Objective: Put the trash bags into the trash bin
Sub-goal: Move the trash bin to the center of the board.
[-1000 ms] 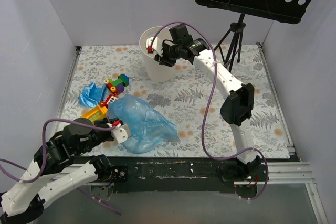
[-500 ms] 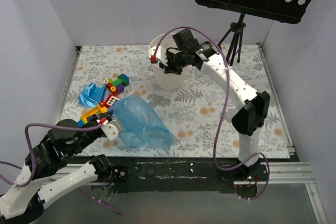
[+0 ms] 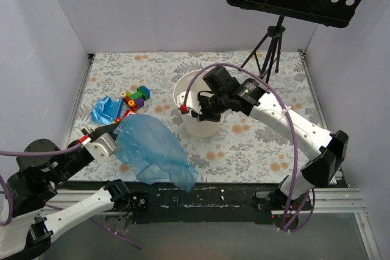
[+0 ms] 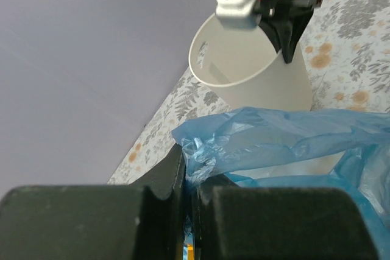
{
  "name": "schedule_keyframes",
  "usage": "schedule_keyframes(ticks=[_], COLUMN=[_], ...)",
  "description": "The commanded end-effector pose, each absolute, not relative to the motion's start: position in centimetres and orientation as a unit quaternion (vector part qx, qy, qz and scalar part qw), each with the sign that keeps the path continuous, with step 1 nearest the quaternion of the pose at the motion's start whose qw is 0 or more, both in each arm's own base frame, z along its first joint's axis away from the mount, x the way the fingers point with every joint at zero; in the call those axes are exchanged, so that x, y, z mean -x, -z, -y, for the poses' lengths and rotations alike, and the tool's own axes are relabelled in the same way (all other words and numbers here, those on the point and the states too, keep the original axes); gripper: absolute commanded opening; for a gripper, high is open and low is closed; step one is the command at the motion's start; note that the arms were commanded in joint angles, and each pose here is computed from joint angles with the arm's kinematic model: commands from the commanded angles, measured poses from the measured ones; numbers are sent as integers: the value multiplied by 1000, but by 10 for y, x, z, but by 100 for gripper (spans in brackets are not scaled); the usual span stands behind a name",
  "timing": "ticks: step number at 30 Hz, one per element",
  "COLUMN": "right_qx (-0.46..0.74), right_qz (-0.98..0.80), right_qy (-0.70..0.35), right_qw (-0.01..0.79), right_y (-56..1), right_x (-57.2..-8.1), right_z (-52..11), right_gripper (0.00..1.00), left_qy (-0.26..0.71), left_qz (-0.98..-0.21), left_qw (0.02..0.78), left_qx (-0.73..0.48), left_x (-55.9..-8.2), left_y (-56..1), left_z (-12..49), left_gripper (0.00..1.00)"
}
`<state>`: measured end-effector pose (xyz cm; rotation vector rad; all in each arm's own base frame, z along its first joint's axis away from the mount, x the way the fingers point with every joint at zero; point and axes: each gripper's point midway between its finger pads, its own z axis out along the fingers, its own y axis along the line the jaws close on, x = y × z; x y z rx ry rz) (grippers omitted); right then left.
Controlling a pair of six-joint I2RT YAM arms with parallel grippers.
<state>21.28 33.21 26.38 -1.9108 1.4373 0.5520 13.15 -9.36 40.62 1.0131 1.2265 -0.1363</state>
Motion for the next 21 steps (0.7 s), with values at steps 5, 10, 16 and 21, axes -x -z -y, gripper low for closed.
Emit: schedule_keyframes(ticks=[5,10,16,21], right_qx=[725,682,570,454], right_qz=[-578,-594,-576,-504], right_qy=[-163,-168,-145,-114], right_qw=[339,393,568,726], right_y=[-235,-296,-451,-578], right_x=[-215,-215,-237,-260], right_z=[-314,-309,-297,-288], right_gripper=[3,56,86,88], left_qy=[135,137,61,-1], left_qz=[-496,-468,-454,-455], left_qw=[704,755,793,803], left_qx=[-489,-439,-402,-384], left_x=[-113,-134,-183,-229], left_y=[-450,-520,-580,-601], left_z=[125,142,162,189], left_gripper=[0,0,0,0])
